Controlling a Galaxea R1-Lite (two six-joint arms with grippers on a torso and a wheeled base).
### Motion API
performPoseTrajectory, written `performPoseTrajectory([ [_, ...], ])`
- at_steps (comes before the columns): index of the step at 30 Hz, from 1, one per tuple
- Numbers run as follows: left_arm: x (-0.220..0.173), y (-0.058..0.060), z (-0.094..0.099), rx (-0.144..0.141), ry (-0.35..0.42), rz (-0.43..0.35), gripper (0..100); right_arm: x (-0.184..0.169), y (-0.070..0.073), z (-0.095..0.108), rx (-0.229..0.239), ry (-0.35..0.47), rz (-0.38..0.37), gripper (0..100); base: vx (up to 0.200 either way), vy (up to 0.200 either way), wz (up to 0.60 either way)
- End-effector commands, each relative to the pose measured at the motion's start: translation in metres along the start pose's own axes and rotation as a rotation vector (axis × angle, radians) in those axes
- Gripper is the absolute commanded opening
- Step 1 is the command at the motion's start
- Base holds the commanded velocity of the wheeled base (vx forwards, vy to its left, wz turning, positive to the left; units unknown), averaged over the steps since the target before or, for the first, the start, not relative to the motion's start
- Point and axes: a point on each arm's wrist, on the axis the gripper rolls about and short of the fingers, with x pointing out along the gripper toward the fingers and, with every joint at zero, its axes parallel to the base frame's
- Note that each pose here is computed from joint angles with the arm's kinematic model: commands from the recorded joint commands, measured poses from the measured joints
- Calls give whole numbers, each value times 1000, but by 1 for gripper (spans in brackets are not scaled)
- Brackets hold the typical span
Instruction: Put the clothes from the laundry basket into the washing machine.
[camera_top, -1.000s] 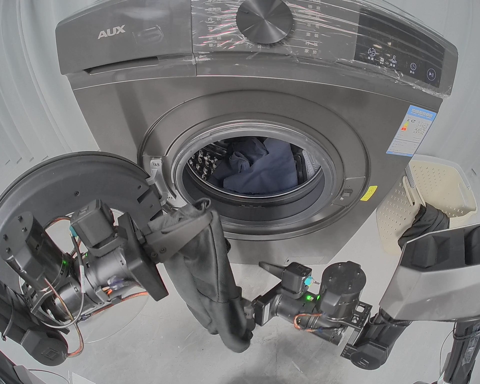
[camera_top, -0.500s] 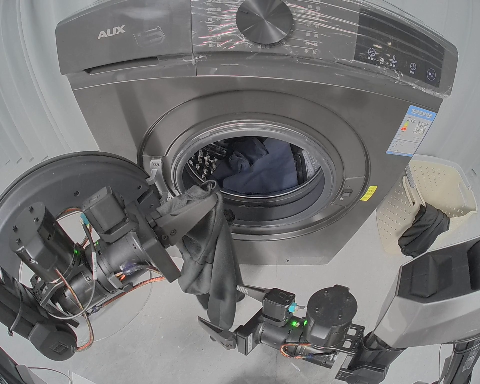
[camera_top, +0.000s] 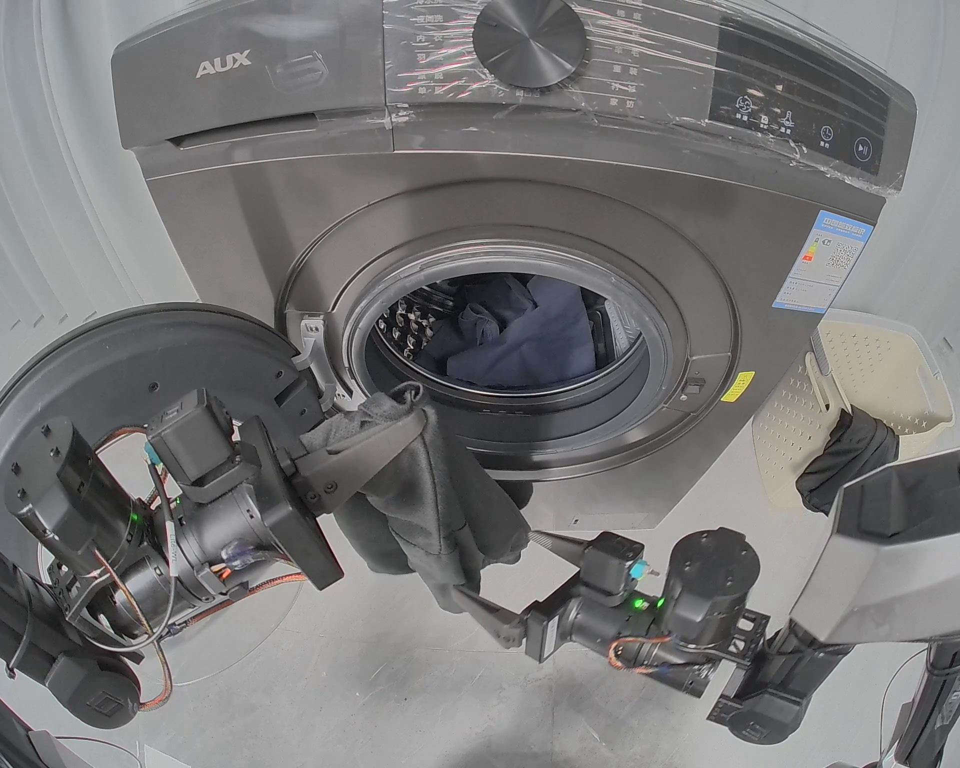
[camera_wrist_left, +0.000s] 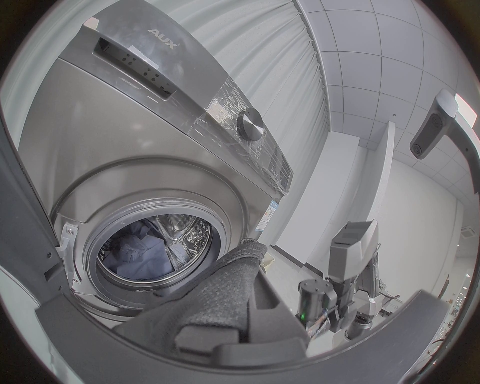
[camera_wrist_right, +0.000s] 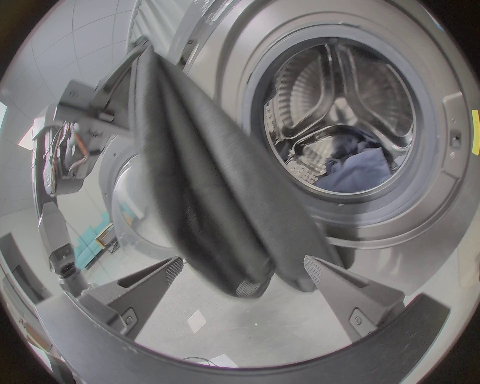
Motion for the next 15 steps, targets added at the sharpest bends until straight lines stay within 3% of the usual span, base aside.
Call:
performPoseTrajectory([
  [1,-2,0,1,3,-1,-2,0,-22,-29,35,4,-90,-86,100,0,0,0],
  [8,-2,0,1,5,-3,-2,0,-29,-55,60,2,-143,-148,100,0,0,0],
  [15,-2,-1,1,3,-1,-2,0,-5,-67,45,6,-121,-179,100,0,0,0],
])
